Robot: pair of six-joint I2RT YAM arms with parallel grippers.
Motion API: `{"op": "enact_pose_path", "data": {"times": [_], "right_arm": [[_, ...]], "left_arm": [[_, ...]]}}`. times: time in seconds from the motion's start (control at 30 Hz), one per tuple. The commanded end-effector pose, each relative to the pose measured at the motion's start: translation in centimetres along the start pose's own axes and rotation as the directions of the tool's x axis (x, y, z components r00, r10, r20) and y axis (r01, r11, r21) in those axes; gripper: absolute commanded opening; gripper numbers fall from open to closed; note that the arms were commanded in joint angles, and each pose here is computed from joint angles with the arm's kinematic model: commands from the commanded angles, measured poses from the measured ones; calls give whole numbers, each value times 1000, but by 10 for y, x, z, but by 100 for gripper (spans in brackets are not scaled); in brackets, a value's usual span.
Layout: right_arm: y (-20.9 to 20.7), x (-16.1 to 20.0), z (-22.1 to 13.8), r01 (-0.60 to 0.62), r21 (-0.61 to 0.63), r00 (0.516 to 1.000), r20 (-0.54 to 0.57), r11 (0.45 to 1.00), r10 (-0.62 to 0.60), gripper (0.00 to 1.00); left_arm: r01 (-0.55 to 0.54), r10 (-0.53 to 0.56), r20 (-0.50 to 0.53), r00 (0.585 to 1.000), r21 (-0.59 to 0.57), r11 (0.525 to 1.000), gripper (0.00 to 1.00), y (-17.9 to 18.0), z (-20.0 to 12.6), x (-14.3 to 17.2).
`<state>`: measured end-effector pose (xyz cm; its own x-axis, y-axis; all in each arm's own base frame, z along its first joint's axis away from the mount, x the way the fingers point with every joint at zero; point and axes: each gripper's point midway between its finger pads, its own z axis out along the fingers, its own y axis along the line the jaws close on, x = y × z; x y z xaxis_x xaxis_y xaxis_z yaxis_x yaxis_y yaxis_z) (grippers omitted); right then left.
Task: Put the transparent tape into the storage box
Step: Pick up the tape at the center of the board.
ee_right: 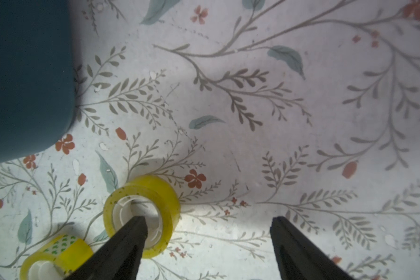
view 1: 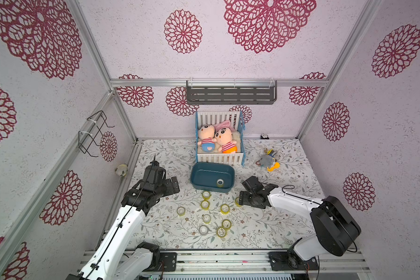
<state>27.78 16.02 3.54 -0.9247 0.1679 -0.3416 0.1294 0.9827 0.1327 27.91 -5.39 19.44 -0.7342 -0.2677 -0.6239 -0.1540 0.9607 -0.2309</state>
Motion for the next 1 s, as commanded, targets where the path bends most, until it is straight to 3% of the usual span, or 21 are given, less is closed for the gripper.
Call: {"op": "enact_pose_path", "data": {"times": [0.0,0.33,0.77,0.97], "right_arm": [[10,-17,-3,-12,-17,998,54,1000,13,88],[-27,0,4,6,139,1000,29,990,-10,87],[-8,1,-25,7,-50,997,72,999,-3,86],[-6,1,-14,15,-38,999,53,999,-13,85]], "left_arm": [[6,-6,9,1000,-7,1000,97,1,-2,-2],[3,-2,12,1000,-11,1000,97,1,-3,-2],[-11,11,2,1000,0,1000,97,-3,-1,0],[-20,20,3,1000,-7,1000,97,-4,-2,1]]}}
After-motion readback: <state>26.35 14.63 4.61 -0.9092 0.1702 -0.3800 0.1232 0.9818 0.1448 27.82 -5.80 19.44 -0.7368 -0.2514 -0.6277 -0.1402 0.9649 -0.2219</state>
